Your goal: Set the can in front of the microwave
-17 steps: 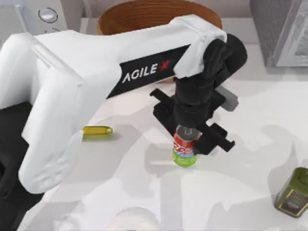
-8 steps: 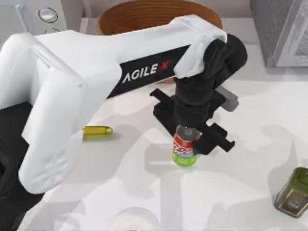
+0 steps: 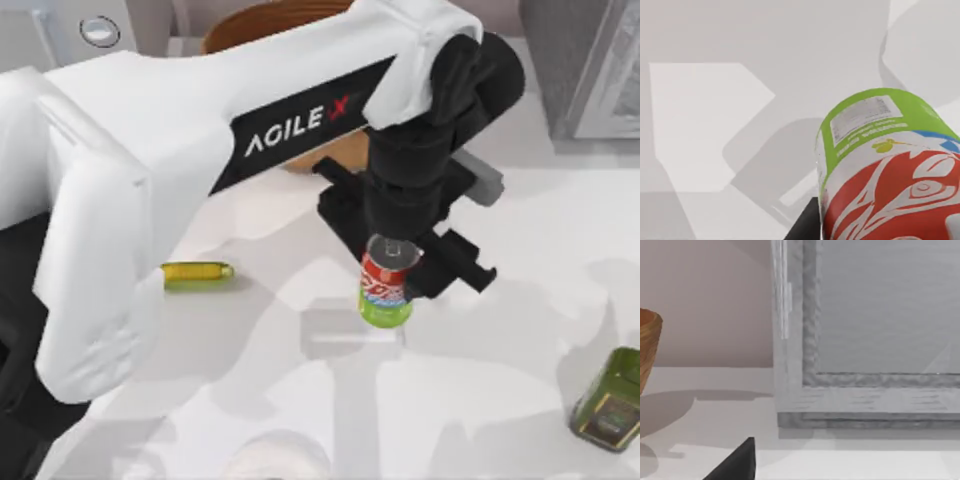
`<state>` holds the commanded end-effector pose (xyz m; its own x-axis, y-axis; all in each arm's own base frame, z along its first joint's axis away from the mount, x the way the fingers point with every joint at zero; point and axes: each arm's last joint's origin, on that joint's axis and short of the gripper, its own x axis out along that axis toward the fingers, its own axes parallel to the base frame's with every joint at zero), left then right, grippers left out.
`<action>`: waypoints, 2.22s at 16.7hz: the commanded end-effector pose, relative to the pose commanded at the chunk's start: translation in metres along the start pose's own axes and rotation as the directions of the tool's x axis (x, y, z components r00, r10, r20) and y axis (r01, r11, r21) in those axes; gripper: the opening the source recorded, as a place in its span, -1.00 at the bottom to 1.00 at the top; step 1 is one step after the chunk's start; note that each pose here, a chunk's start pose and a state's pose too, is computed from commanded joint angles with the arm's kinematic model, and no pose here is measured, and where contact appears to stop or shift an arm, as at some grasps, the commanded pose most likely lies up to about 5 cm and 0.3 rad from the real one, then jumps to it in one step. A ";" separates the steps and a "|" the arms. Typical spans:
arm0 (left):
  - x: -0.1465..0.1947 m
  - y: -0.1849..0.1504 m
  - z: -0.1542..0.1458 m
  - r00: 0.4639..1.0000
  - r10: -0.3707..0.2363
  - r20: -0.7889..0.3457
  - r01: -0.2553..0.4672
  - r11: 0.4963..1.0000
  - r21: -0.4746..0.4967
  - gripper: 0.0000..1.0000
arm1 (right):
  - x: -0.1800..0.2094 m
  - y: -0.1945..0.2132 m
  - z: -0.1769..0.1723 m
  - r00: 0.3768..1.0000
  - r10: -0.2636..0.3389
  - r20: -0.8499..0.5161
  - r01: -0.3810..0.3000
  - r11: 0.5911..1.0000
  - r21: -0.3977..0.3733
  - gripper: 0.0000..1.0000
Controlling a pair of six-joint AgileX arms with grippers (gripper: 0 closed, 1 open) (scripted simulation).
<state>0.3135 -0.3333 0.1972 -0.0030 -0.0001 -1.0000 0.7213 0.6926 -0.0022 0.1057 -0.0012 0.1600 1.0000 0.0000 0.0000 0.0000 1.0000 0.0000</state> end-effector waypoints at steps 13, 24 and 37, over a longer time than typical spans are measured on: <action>-0.029 0.146 -0.054 1.000 -0.021 -0.013 0.017 0.972 -0.234 -1.00 | 0.000 0.000 0.000 1.000 0.000 0.000 0.000 1.000 0.000 1.00; -0.022 0.353 -0.225 1.000 -0.024 -0.019 0.004 0.731 -0.683 -1.00 | 0.000 0.000 0.000 1.000 0.000 0.000 0.000 1.000 0.000 1.00; -0.005 0.371 -0.231 1.000 0.003 0.004 0.001 0.707 -0.707 -1.00 | 0.000 0.000 0.000 1.000 0.000 0.000 0.000 1.000 0.000 1.00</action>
<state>0.4210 0.0908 0.2017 0.0014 -0.0010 -1.0000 0.0200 0.9998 -0.0009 0.1057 -0.0012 0.1600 1.0000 0.0000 0.0000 0.0000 1.0000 0.0000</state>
